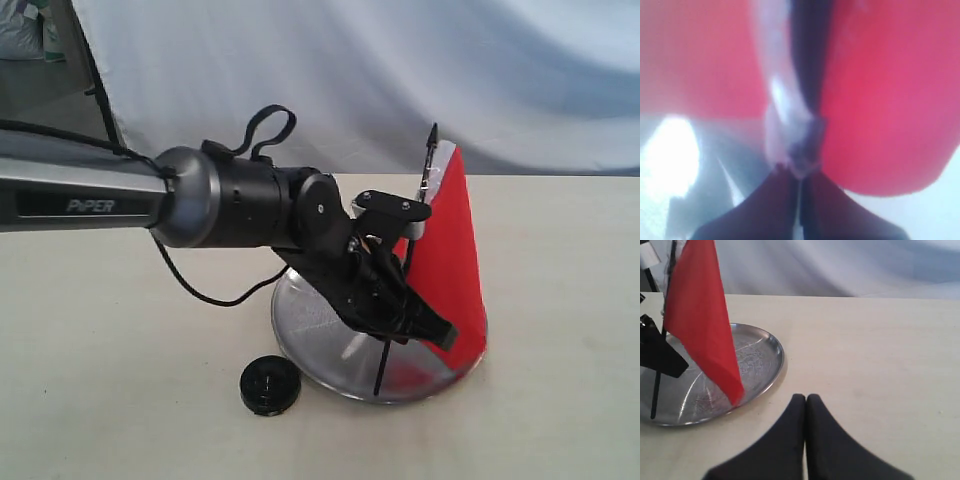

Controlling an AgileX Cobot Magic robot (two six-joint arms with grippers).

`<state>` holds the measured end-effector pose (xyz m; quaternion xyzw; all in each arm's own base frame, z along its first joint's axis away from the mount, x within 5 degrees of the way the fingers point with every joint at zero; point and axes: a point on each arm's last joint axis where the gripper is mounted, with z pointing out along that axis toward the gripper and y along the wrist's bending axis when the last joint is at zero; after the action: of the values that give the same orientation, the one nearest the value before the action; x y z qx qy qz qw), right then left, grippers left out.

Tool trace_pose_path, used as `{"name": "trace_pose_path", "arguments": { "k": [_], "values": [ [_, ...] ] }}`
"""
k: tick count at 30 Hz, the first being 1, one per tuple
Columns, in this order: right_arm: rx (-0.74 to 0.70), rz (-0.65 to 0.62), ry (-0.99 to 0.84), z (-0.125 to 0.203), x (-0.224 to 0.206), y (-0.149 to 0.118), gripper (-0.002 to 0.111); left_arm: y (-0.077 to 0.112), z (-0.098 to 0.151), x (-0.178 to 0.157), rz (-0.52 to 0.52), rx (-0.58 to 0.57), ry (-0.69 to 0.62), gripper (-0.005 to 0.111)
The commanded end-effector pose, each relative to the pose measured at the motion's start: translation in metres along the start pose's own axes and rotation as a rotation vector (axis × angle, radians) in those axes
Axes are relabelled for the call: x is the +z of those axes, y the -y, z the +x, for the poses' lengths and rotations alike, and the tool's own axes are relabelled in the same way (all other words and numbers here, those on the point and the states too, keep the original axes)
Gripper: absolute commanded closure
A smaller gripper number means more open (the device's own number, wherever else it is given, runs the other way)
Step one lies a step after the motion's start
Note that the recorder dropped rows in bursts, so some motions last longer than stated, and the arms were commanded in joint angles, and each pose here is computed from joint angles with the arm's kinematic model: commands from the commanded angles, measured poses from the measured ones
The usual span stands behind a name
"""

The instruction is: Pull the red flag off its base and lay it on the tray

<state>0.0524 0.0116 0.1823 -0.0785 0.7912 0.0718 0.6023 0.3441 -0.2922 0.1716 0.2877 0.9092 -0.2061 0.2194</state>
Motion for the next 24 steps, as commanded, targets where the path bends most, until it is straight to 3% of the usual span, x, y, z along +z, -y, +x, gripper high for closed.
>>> {"name": "trace_pose_path", "arguments": {
  "k": [1, 9, 15, 16, 21, 24],
  "values": [
    [-0.007, 0.006, 0.009, 0.000, 0.000, 0.000, 0.108, -0.003, -0.002, 0.022, 0.003, 0.001, -0.024, 0.107],
    [-0.007, 0.006, 0.009, 0.000, 0.000, 0.000, 0.108, -0.017, 0.003, 0.050, -0.014, -0.026, -0.044, 0.101],
    [-0.007, 0.006, 0.009, 0.000, 0.000, 0.000, 0.108, -0.028, 0.004, 0.050, -0.025, -0.052, -0.051, 0.059],
    [-0.007, 0.006, 0.007, 0.001, 0.000, 0.000, 0.108, -0.028, 0.003, 0.049, -0.025, -0.050, -0.051, 0.057],
    [-0.007, 0.006, 0.007, 0.001, 0.000, 0.000, 0.108, -0.020, -0.007, 0.026, -0.012, -0.015, -0.054, 0.061],
    [-0.007, 0.006, 0.007, 0.001, 0.000, 0.000, 0.108, -0.011, -0.021, -0.005, -0.005, 0.041, -0.055, 0.073]
  ]
}}
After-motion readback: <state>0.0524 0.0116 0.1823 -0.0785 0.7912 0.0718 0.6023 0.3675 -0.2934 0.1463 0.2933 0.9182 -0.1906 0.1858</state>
